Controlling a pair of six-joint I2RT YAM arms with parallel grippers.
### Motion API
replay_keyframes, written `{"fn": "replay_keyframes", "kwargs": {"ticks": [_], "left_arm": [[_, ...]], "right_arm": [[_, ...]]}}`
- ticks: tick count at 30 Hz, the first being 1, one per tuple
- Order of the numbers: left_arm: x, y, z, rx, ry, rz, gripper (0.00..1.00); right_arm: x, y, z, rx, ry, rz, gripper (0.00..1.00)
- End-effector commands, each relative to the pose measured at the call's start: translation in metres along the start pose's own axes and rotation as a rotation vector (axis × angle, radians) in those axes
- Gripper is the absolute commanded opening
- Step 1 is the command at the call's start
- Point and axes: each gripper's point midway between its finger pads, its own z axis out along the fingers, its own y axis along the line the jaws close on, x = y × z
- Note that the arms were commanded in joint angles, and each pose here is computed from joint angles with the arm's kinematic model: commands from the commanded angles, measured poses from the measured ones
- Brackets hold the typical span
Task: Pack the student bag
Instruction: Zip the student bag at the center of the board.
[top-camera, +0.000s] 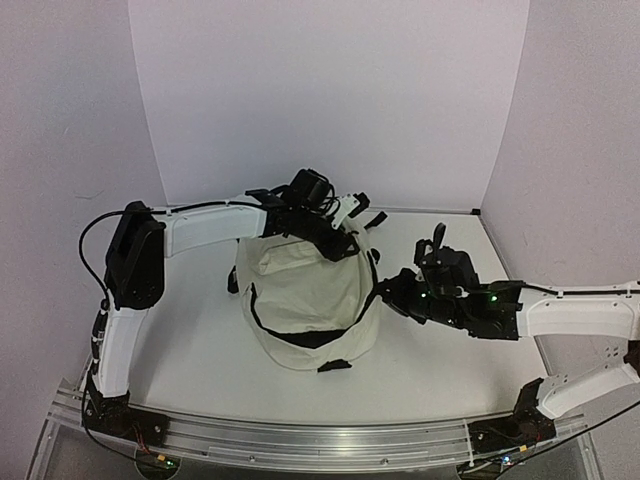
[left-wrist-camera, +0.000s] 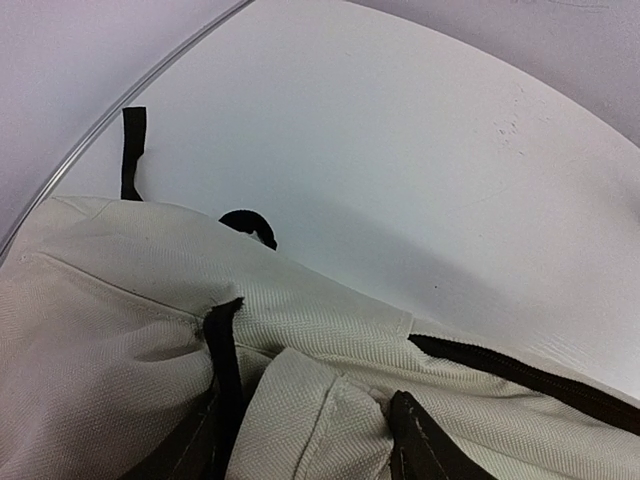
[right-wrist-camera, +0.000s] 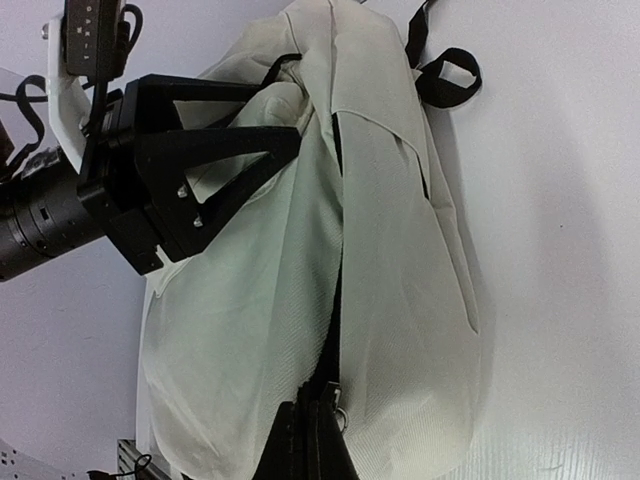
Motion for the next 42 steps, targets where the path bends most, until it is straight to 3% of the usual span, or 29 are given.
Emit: {"fn": "replay_keyframes", "kwargs": {"ticks": [1,12,18,25,29,36,42], "left_arm": [[0.009,0.055,-0.010,-0.133,0.039,-0.109,0.55],[0.003,0.059,-0.019,-0.131,0.019,-0.202,0.57],[-0.018,0.032,-0.066,-0.055,-0.033,-0.347,0.73],[-0.008,-0.009,-0.102,0.093,-0.031,-0.590,0.75],[-0.009,-0.034,-0.097,0.205,0.018,-0.668,0.78],[0.003,-0.068,-0.072,0.212,0.199,-0.669,0.81],[0.017,-0.089,-0.057,0.245,0.285,-0.696,0.78]], "right_arm": [[0.021,0.033,-0.019,-0.109,0.061,0.031,0.00],[0.056,0.070,-0.027,-0.184,0.135,-0.040,0.00],[0.049,0.073,-0.028,-0.195,0.101,-0.036,0.00],[0.053,0.079,-0.027,-0.213,0.096,-0.059,0.00],[0.057,0.074,-0.024,-0.196,0.099,-0.059,0.00],[0.056,0.067,-0.025,-0.181,0.082,-0.057,0.00],[0.057,0.063,-0.026,-0.173,0.076,-0.061,0.00]]}}
